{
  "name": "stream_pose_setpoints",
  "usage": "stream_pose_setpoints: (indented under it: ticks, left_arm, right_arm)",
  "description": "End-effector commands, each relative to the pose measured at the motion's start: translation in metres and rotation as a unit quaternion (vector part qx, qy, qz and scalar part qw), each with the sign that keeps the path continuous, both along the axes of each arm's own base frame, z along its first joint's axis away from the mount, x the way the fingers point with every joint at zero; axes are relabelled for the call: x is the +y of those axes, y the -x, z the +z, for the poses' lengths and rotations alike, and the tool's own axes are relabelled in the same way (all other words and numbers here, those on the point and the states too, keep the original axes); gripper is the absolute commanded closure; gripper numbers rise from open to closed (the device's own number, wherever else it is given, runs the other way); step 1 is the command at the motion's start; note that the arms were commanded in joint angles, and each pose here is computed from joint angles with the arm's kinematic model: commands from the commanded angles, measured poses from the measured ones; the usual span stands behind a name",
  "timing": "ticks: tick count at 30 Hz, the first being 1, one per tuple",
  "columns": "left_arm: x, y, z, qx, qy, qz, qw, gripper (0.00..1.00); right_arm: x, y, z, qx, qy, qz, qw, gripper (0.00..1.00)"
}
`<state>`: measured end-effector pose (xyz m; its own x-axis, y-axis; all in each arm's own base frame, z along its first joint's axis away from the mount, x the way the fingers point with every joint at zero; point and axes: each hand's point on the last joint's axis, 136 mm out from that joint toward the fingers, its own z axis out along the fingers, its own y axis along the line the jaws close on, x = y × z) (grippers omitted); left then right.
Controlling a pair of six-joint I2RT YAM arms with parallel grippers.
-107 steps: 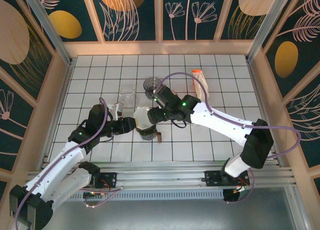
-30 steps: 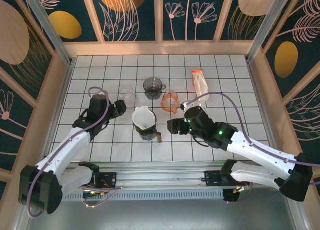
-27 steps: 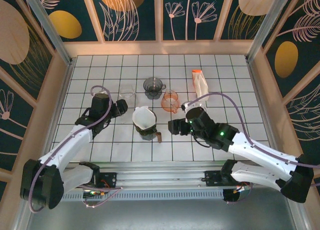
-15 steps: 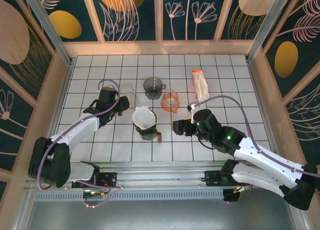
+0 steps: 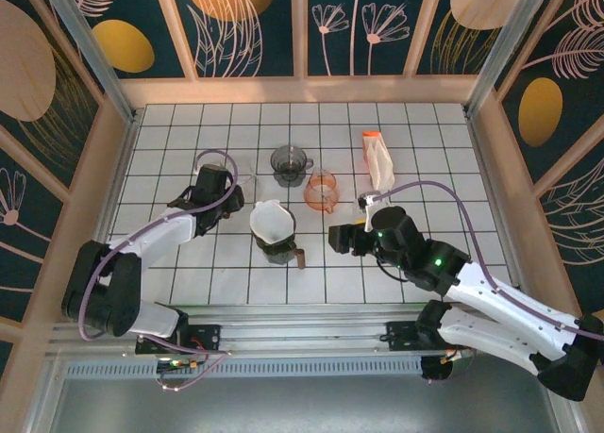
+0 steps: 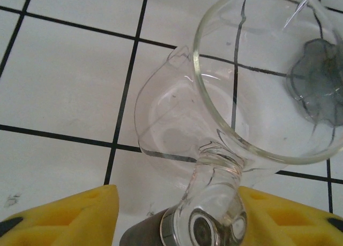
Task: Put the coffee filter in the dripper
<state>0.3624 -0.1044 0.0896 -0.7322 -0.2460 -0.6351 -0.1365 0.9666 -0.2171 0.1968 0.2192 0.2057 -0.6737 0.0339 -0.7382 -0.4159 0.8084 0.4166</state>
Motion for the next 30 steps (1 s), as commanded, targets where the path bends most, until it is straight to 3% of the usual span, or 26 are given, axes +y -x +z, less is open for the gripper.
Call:
stream_pose_setpoints:
  ticks: [1, 9, 19, 23, 30]
  left_arm:
    - [-0.005, -0.013, 0.008, -0.019, 0.001, -0.004, 1.0, 0.48]
    - [-0.005, -0.014, 0.007, -0.019, 0.0, -0.001, 1.0, 0.7]
    - [-0.002, -0.012, 0.01, -0.017, -0.006, 0.004, 1.0, 0.86]
    - [-0.001, -0.01, 0.019, -0.021, -0.002, 0.009, 1.0, 0.99]
    - [0.003, 0.0, 0.03, -0.018, 0.005, 0.015, 1.0, 1.0]
  right_arm:
    - [0.0, -0.001, 0.004, -0.013, -0.007, 0.004, 1.0, 0.23]
    - [-0.002, 0.001, -0.001, -0.006, -0.007, 0.001, 1.0, 0.23]
    - [-0.003, 0.006, -0.02, 0.011, 0.002, 0.008, 1.0, 0.23]
    - [0.0, 0.012, -0.037, 0.012, 0.008, 0.032, 0.999, 0.23]
    - [0.019, 0.024, -0.065, 0.023, 0.003, 0.081, 0.996, 0.23]
